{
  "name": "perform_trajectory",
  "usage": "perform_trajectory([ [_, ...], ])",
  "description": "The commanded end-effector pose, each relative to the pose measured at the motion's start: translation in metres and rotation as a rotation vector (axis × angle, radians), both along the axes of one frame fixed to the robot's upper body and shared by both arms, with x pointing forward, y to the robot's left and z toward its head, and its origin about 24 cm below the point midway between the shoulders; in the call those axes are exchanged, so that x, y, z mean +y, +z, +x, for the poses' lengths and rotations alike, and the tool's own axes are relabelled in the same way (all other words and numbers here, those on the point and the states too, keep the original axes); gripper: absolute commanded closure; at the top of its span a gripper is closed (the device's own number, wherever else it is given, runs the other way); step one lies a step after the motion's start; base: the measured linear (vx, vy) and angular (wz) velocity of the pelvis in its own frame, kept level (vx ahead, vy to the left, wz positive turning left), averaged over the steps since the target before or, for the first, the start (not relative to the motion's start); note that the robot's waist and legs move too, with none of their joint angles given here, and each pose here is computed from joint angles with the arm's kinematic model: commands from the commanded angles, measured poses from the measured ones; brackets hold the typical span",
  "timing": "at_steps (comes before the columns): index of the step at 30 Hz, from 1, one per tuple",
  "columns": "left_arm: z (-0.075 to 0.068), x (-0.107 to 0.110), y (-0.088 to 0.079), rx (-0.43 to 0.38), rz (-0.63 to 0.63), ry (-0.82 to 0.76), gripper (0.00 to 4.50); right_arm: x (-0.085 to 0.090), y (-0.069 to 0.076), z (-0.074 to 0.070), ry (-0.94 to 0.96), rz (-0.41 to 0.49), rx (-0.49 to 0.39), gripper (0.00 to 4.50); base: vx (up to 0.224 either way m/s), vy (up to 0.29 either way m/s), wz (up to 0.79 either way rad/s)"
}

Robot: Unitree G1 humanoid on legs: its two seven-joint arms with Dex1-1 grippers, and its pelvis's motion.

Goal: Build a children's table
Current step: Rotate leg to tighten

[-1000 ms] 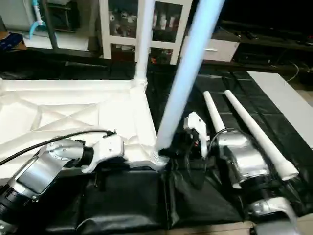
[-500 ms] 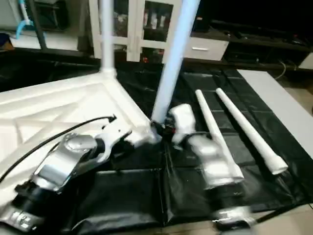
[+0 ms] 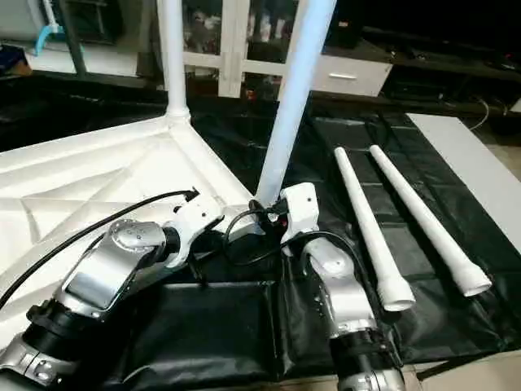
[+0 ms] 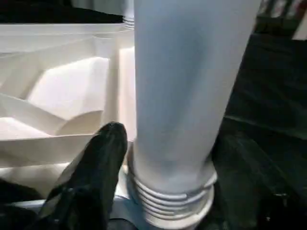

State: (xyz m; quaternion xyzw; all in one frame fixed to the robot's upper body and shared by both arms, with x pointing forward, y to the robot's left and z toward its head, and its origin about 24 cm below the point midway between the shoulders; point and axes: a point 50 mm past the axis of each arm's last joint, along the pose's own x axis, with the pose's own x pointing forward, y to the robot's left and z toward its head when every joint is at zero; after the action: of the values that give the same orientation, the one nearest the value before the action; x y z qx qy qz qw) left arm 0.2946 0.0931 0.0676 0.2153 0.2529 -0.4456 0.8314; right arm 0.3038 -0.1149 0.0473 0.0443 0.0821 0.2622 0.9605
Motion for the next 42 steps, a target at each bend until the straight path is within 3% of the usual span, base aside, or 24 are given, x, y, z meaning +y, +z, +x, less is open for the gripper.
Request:
perform_trajectory([
  [1,-0.012,-0.012,0.003,0.011,-0.029,-0.170,4.50,-0.010,0.016,-0.005,0.155,0.001,-0.029,1.17,0.000,0.000,0.00],
  [5,-0.020,-0.008,0.002,0.023,-0.042,-0.285,4.50,-0.028,0.023,-0.012,0.322,-0.036,-0.037,1.17,0.000,0.000,0.00],
  [10,-0.037,0.002,0.000,0.096,-0.048,-0.440,4.50,-0.063,0.026,-0.019,0.510,-0.130,0.015,1.17,0.000,0.000,0.00],
  [13,-0.038,0.004,0.002,0.093,-0.056,-0.457,4.50,-0.075,0.024,-0.022,0.601,-0.185,0.058,1.17,0.000,0.000,0.00],
  [21,-0.037,0.007,0.003,0.083,-0.059,-0.472,4.50,-0.069,0.022,-0.020,0.682,-0.182,0.062,1.32,0.000,0.000,0.00],
  [29,-0.039,0.008,0.003,0.089,-0.061,-0.482,4.50,-0.070,0.018,-0.018,0.690,-0.139,0.072,2.07,0.000,0.000,0.00],
  [33,-0.035,0.008,0.000,0.098,-0.055,-0.429,4.50,-0.073,0.008,-0.012,0.539,-0.130,0.089,2.33,0.000,0.000,0.00],
  [34,-0.030,0.007,-0.001,0.095,-0.049,-0.366,4.50,-0.074,-0.004,-0.007,0.387,-0.165,0.119,2.40,0.000,0.000,0.00],
  [35,-0.029,0.007,-0.001,0.093,-0.048,-0.356,4.50,-0.075,-0.006,-0.006,0.367,-0.170,0.123,2.40,0.000,0.000,0.00],
  [42,0.010,-0.009,0.007,-0.017,-0.050,0.091,4.50,-0.072,-0.042,0.008,-0.304,-0.309,0.244,2.57,0.000,0.000,0.00],
])
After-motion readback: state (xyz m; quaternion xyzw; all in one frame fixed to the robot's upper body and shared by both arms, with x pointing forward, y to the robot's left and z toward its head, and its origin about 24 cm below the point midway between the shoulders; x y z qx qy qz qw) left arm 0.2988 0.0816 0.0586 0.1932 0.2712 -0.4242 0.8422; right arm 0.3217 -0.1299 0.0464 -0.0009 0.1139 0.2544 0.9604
